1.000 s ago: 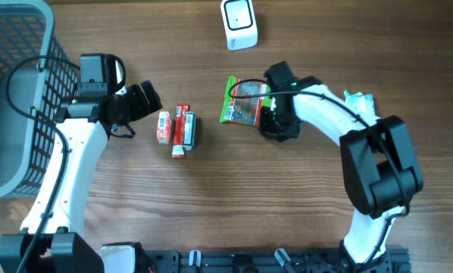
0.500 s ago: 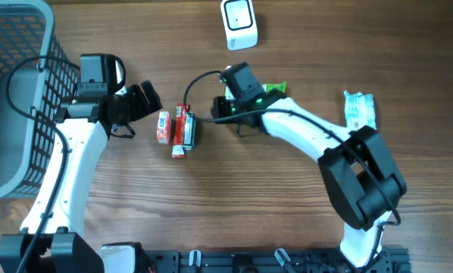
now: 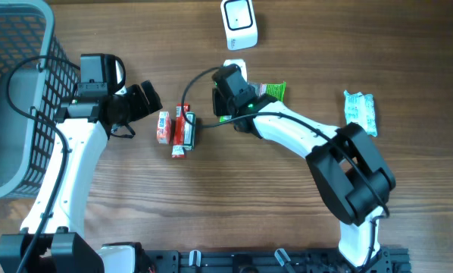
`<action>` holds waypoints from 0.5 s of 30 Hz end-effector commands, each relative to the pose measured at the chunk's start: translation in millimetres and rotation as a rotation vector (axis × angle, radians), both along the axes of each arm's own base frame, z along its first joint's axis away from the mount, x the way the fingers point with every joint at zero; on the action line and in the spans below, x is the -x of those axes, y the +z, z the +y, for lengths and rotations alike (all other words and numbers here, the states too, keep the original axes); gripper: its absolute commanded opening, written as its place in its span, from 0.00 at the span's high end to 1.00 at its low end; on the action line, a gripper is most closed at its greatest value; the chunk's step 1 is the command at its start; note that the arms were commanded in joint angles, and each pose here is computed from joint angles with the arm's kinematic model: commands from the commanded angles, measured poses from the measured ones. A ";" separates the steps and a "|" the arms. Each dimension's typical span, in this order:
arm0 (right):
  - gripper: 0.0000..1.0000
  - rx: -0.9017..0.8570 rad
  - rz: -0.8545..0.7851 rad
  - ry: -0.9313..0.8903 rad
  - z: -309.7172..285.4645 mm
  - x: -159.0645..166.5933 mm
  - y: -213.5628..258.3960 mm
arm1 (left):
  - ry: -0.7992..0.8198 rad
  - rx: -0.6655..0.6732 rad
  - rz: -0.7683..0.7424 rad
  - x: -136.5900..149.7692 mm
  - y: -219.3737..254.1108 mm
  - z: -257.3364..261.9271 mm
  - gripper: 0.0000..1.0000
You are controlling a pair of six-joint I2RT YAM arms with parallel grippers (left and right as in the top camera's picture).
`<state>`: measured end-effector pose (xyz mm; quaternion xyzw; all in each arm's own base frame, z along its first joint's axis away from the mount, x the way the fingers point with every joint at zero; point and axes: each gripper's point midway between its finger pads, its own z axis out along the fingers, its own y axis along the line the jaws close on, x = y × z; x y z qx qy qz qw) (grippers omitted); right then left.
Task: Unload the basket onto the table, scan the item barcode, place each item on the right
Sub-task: 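Lift and turn the green snack bag with the right gripper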
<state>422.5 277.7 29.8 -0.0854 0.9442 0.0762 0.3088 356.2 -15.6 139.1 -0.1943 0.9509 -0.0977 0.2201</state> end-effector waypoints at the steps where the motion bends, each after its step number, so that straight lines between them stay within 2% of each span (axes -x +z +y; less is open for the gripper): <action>1: 0.41 0.141 0.036 0.089 -13.3 8.2 -14.8 | 0.001 0.008 -0.009 1.3 2.3 -0.2 0.00; 4: 0.40 0.217 0.114 0.126 -26.3 25.6 -26.0 | 0.001 0.008 -0.008 1.4 2.3 -0.2 0.00; 9: 0.36 0.250 0.163 0.131 -36.0 38.6 -21.7 | 0.001 0.008 -0.008 1.4 2.3 -0.2 0.00; 15: 0.32 0.377 0.314 0.191 -63.1 74.4 -29.8 | 0.001 0.008 -0.009 1.3 2.3 -0.2 0.00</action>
